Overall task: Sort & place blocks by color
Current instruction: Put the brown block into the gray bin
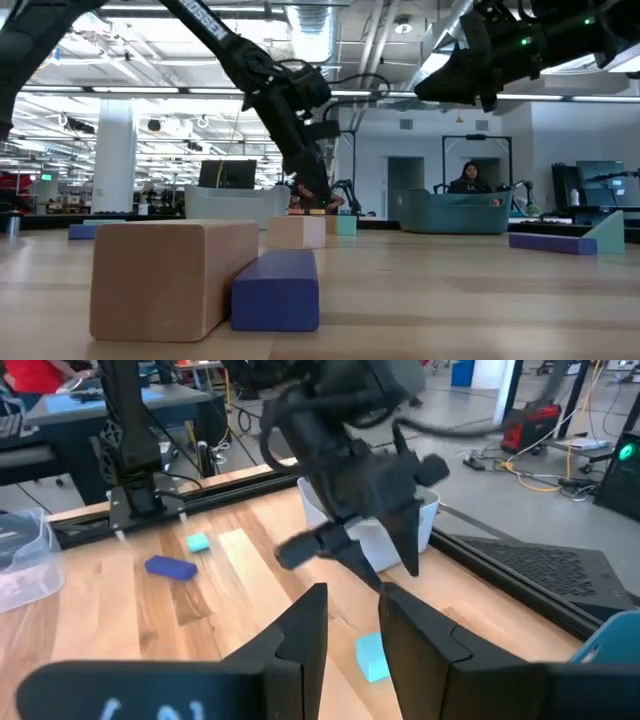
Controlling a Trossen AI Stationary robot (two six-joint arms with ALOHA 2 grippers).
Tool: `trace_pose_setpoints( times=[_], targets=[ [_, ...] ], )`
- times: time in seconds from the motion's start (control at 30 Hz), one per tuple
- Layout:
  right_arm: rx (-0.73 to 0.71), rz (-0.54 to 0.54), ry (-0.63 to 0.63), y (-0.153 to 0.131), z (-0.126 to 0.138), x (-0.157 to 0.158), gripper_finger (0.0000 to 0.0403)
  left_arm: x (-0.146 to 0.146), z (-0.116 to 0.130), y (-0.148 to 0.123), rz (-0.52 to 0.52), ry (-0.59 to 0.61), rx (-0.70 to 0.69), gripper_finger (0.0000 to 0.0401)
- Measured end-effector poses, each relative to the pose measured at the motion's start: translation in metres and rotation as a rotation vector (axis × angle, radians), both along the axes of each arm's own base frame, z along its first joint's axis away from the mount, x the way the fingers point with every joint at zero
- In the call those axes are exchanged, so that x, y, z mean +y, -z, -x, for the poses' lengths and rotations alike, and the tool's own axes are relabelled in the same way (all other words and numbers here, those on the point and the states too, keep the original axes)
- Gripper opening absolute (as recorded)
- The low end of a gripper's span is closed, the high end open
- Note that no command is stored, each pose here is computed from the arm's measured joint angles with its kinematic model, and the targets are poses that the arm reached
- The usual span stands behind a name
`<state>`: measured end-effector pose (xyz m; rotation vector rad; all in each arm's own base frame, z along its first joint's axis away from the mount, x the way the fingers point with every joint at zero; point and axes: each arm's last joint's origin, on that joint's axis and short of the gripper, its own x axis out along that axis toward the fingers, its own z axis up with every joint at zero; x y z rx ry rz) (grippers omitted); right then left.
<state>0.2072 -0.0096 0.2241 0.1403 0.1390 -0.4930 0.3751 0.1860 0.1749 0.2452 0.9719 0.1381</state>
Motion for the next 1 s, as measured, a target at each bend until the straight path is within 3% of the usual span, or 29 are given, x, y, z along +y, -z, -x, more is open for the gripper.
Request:
trace_pose_setpoints(
  times=[0.27,0.5,1.0],
  targets=[
    [0.000,0.000,0.000,0.000,0.000,0.000,0.0119,0.007,-0.010,0.026,0.011,0.013,0.052,0.0173],
    [0.001,0.002,0.000,0.000,0.000,0.000,0.0119,0.014,-0.004,0.030,0.030,-0.007,0.085,0.0167],
    [0.001,0.002,0.000,0.000,0.000,0.000,0.0119,0.023,-0.001,0.029,0.050,-0.028,0.055,0.0068]
  ],
)
